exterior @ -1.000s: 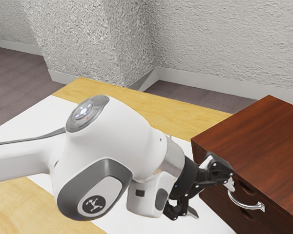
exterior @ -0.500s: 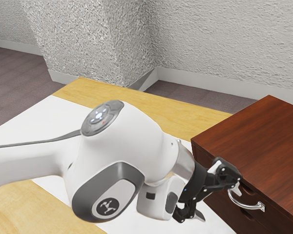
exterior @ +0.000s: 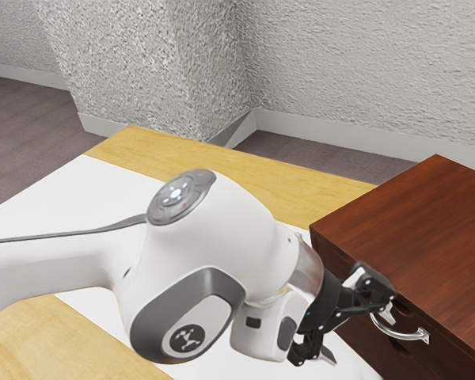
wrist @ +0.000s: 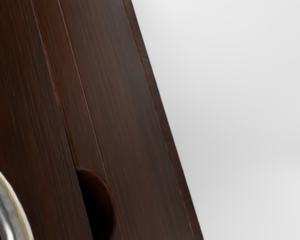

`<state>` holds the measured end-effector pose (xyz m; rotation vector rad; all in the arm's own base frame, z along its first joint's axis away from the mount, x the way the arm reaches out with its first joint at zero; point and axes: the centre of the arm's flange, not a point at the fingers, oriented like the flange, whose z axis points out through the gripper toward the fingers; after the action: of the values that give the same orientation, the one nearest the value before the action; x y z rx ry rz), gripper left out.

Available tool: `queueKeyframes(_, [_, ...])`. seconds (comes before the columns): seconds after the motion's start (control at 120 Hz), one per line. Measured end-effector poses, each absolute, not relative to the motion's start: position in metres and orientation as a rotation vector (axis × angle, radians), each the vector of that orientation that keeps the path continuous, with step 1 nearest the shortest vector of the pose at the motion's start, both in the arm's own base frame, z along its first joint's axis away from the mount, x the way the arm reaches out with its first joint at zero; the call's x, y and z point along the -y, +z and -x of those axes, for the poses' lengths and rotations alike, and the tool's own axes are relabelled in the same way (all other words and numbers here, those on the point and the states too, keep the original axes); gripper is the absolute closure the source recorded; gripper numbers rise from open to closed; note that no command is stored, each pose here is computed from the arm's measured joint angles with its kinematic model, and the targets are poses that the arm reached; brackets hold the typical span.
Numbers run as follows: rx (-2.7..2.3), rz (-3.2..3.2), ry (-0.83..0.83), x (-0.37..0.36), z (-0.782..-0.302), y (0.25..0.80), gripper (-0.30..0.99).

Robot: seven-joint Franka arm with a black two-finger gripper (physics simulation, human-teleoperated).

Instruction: Pull the drawer handle with one arm to open the drawer

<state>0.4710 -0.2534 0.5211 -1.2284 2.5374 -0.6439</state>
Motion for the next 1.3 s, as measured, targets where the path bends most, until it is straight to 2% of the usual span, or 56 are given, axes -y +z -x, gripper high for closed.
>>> queueKeyframes(1.3, [-2.559, 1.227, -0.635, 0.25, -0.436, 0.517, 0.01])
